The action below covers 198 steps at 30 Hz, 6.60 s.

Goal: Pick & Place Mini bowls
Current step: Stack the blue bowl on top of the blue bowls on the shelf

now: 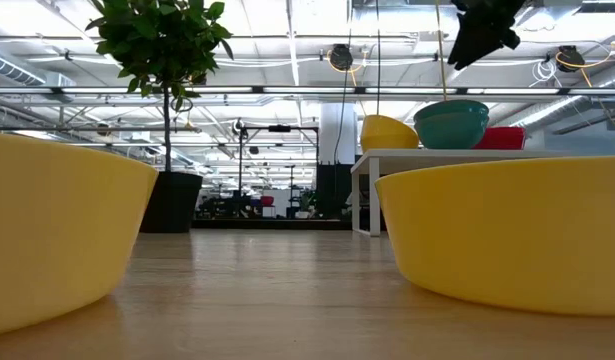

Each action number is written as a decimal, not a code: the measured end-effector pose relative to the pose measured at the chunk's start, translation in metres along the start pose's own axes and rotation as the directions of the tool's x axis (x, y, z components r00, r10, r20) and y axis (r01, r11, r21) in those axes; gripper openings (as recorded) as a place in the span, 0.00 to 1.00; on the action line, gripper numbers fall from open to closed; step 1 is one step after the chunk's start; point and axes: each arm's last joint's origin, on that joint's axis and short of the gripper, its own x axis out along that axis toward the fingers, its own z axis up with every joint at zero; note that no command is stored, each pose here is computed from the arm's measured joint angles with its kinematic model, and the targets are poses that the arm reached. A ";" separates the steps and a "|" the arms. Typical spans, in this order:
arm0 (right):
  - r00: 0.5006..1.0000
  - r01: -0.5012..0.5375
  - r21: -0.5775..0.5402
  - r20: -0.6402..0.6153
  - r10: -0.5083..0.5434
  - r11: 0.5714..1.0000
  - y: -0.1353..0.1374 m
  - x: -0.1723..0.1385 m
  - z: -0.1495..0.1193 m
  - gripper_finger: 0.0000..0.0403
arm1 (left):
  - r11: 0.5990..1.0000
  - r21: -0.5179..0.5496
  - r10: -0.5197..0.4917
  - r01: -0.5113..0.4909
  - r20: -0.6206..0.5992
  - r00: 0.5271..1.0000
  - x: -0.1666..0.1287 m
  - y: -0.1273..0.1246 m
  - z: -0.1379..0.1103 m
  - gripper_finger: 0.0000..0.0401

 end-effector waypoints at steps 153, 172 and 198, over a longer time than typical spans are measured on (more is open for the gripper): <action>0.782 -0.471 -0.787 -0.164 0.602 0.397 0.196 0.180 -0.200 0.42 | 0.819 0.566 -0.445 0.095 0.520 0.729 -0.169 -0.024 0.120 0.56; 0.777 -0.422 -0.762 -0.025 0.629 0.492 0.202 0.142 -0.186 0.01 | 0.810 0.582 -0.440 0.074 0.520 0.732 -0.169 -0.024 0.120 0.56; 0.991 -0.083 -0.359 0.064 0.114 0.929 0.084 0.001 -0.028 0.00 | 0.769 0.640 -0.439 0.005 0.522 0.731 -0.169 -0.024 0.120 0.56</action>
